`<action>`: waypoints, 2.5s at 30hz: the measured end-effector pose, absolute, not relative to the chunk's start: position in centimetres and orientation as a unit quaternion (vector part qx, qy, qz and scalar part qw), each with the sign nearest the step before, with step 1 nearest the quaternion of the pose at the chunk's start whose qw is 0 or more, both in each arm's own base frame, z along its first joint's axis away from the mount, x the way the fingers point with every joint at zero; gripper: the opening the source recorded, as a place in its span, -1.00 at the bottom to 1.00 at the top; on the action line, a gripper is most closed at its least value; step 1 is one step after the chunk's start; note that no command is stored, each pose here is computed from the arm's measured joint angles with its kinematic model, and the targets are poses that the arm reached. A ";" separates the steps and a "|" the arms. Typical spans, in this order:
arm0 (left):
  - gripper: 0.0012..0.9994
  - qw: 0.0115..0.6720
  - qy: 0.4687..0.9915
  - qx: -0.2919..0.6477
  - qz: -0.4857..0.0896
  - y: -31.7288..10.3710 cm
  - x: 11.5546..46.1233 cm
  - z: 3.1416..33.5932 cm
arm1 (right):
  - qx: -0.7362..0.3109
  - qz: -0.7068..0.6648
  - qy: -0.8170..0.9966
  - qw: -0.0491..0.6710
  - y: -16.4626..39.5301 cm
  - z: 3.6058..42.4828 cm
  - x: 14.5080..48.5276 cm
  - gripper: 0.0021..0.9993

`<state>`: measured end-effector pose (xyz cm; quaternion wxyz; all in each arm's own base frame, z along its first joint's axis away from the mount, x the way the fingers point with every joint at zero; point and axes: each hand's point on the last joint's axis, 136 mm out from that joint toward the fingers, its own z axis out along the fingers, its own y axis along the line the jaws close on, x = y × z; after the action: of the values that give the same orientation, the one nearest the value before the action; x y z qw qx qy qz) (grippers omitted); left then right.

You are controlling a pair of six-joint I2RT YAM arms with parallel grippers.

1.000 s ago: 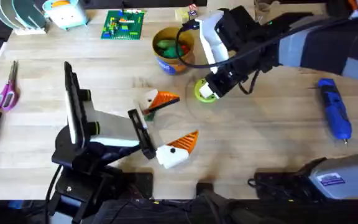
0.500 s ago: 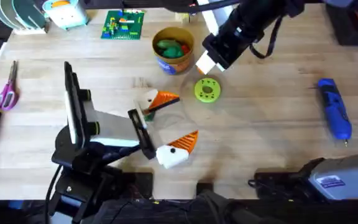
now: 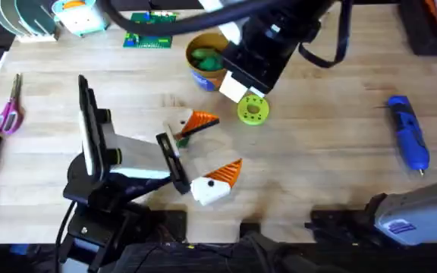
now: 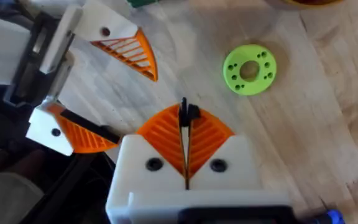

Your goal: Pick up the gripper from the table and insert it into the empty holder that is missing its gripper. Then pick up a screw, insert it into the mounting hole, and use the screwdriver to tighten it. Finally, clean up the table by picking up the vegetable and placing it into the bucket.

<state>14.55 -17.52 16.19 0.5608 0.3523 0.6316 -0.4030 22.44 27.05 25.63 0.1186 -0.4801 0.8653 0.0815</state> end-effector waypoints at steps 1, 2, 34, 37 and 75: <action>0.99 0.561 0.632 0.352 -0.403 -17.5 14.6 16.2 | -0.485 0.079 0.864 0.110 27.3 25.6 22.2 -0.99; 0.99 0.561 0.632 0.352 -0.403 -17.5 14.6 16.2 | -0.488 0.076 0.864 0.101 27.6 25.4 22.0 -0.99; 0.99 0.561 0.632 0.352 -0.403 -17.5 14.6 16.2 | -0.555 0.095 0.821 0.095 35.0 23.9 19.5 -0.99; 0.99 0.561 0.632 0.352 -0.403 -17.5 14.6 16.2 | -0.555 0.094 0.821 0.093 35.2 23.6 19.6 -0.99; 0.99 0.562 0.635 0.348 -0.401 -17.4 14.7 16.2 | -0.555 0.091 0.823 0.073 36.1 21.7 19.9 -0.99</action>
<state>14.71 -17.44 16.15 0.5617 0.3481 0.6345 -0.4009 19.91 36.06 21.72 0.0731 -0.5555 0.8233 0.0911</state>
